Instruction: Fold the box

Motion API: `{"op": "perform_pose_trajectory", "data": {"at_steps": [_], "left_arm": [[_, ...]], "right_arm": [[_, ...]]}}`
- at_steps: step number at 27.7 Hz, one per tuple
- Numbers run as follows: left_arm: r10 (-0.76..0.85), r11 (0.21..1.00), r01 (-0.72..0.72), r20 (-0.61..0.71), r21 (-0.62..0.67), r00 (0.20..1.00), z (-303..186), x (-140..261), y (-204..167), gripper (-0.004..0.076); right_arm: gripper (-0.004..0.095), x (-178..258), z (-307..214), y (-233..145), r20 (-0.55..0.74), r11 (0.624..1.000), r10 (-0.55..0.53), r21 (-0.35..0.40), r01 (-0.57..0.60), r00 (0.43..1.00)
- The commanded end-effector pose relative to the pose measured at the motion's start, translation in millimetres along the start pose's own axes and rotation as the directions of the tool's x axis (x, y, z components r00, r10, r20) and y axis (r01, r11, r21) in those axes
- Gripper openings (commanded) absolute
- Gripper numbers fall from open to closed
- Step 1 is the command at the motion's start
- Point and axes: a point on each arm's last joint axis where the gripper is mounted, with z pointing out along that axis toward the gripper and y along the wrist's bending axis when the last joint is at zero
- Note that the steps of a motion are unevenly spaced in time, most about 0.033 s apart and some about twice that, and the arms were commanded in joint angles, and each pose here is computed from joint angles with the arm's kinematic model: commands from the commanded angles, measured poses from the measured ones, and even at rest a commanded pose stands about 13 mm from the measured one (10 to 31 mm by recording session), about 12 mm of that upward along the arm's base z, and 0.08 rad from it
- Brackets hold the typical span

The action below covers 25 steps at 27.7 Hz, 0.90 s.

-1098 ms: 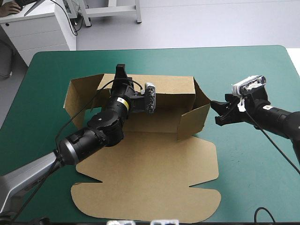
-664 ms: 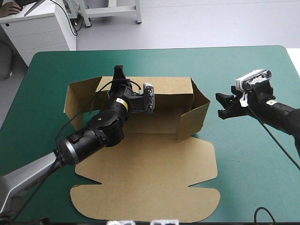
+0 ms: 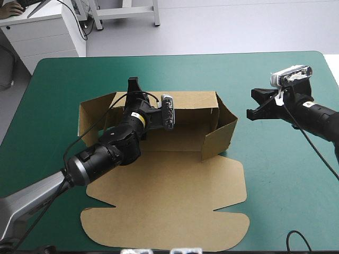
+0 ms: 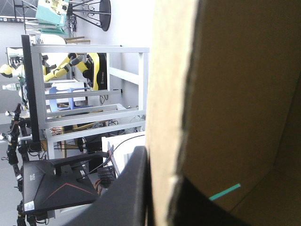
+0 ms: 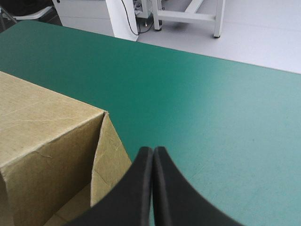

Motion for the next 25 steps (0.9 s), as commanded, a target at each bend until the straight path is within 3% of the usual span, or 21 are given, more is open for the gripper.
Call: {"op": "perform_pose_trajectory", "data": {"at_steps": [1, 10, 18, 25], "left_arm": [[-0.012, 0.998, 0.013, 0.031, -0.059, 0.999, -9.0, -2.5, 15.3, 0.0003], [0.031, 0.999, -0.031, -0.001, -0.014, 1.000, 8.6, -8.7, 0.9, 0.0003], [0.007, 1.000, -0.007, -0.010, 0.018, 1.000, 11.1, -9.1, -3.5, 0.0002], [0.050, 0.998, -0.048, -0.029, 0.050, 0.998, 14.9, -4.5, -16.5, 0.0001]], "right_arm": [[-0.0017, -8.9, 5.7, -5.0, 0.035, 0.998, 0.055, -0.002, -0.055, 0.998], [-0.0017, 13.1, 53.5, -21.1, -0.074, 0.978, 0.199, -0.047, -0.203, 0.977], [-0.0015, 30.6, 85.1, -0.7, -0.202, 0.974, 0.161, -0.126, -0.189, 0.966], [-0.0015, 41.6, 83.3, 9.0, -0.270, 0.970, 0.102, -0.185, -0.156, 0.957]]}}
